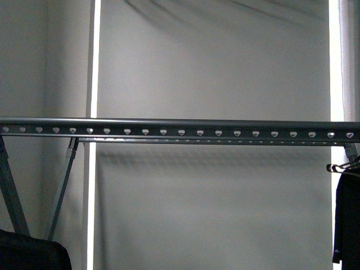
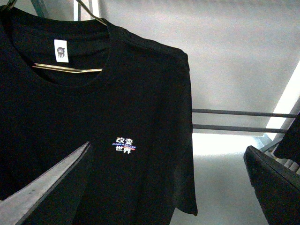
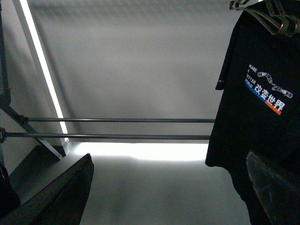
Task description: Hang clothes on hanger
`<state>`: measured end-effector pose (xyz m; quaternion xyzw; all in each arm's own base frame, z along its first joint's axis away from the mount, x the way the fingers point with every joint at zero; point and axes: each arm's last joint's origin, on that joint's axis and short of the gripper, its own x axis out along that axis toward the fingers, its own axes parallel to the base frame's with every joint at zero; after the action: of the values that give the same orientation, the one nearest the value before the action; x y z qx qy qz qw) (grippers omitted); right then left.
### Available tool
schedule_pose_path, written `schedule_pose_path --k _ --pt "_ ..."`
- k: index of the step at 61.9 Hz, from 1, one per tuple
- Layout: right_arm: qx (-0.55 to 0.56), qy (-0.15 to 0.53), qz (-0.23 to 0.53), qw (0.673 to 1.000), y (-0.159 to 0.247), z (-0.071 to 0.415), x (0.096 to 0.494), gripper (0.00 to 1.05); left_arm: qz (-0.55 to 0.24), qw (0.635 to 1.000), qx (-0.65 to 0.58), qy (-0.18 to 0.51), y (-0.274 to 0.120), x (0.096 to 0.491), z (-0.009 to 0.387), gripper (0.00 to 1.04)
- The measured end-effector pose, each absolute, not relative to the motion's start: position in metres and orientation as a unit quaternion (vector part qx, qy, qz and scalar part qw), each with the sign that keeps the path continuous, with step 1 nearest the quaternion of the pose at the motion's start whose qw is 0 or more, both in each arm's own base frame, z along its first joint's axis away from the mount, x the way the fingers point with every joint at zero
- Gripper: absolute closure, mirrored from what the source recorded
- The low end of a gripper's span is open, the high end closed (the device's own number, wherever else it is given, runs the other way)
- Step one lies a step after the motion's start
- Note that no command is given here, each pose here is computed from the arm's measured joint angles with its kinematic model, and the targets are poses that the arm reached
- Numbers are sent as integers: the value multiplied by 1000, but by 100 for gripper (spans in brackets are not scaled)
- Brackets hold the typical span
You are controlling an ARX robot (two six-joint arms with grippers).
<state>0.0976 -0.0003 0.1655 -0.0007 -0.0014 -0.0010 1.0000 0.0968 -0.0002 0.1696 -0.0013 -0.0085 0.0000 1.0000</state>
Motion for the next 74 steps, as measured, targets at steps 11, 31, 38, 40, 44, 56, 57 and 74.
schedule_pose_path --k 11,31,38,40,44,56,57,74 --pt "-1 -1 -1 1000 0 165 98 7 0 1000 -1 -8 0 97 170 7" --pt "-1 -1 -1 1000 0 165 98 7 51 998 -29 -12 -13 124 203 7" --pt "-1 -1 -1 1000 0 165 98 7 169 981 -91 10 -23 165 251 7" --pt "0 -1 -1 1000 0 165 98 7 195 974 -109 23 -27 179 260 7" --pt "0 -1 -1 1000 0 165 98 7 238 961 -127 55 -37 210 272 7" --pt "0 -1 -1 1000 0 165 98 7 316 928 -172 100 -72 297 283 7" --pt "0 -1 -1 1000 0 165 98 7 321 926 -174 99 -75 304 284 7" --pt "0 -1 -1 1000 0 165 98 7 415 879 -207 115 -79 382 283 7"
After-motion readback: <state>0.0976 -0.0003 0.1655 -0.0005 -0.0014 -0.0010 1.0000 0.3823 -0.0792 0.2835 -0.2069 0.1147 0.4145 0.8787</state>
